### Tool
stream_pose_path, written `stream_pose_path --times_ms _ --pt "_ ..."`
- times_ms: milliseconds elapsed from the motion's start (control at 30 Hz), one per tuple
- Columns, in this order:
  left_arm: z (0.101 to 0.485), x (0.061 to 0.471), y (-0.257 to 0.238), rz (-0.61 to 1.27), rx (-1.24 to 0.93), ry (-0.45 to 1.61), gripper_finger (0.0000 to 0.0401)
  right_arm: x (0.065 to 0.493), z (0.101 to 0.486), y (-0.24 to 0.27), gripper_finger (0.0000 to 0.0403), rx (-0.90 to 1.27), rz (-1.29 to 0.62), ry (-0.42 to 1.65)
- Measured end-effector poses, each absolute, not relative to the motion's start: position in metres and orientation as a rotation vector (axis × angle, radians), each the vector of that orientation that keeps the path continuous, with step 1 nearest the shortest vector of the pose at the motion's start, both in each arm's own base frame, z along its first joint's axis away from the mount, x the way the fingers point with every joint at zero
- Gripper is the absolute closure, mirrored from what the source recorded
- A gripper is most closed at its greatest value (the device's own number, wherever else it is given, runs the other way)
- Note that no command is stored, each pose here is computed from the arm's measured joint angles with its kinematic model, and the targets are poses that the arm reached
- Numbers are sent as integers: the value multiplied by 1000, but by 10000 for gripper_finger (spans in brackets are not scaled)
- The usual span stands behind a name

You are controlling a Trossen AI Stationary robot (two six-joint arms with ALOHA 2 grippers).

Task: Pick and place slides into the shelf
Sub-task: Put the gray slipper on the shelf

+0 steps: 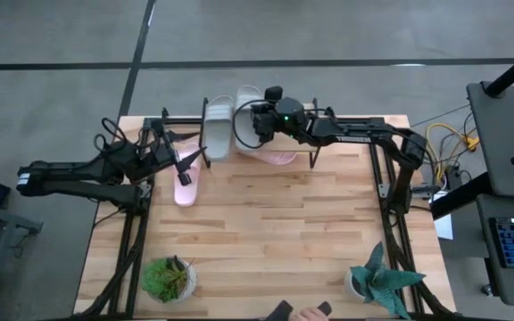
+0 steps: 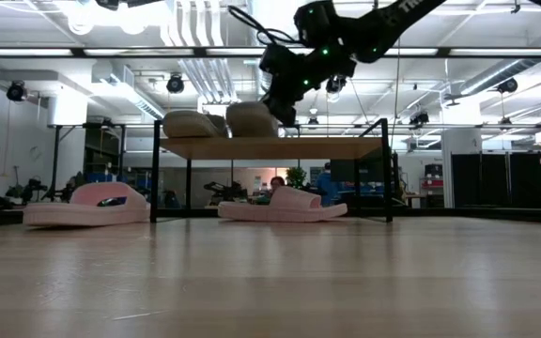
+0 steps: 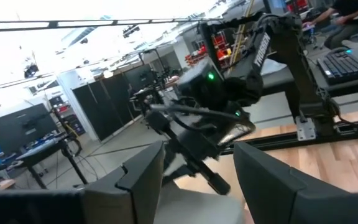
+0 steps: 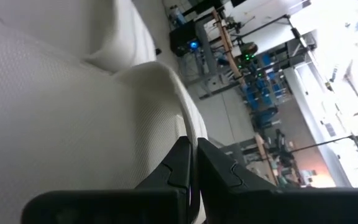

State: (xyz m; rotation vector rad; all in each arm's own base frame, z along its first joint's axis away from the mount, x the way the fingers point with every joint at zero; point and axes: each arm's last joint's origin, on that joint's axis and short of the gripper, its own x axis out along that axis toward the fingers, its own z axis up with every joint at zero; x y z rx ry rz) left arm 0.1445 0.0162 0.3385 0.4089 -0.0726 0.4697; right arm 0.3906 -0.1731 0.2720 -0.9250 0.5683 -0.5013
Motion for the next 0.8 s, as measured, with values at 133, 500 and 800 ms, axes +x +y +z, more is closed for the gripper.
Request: stream_pose_path --times_ms 133,500,800 --pt "340 141 16 475 405 -89 221 395 263 -175 394 -920 -511 582" --pt "345 130 16 484 397 -132 221 398 257 -174 394 -881 -547 593" --pt "345 130 16 484 398 -129 221 400 256 -167 394 -860 -529 588"
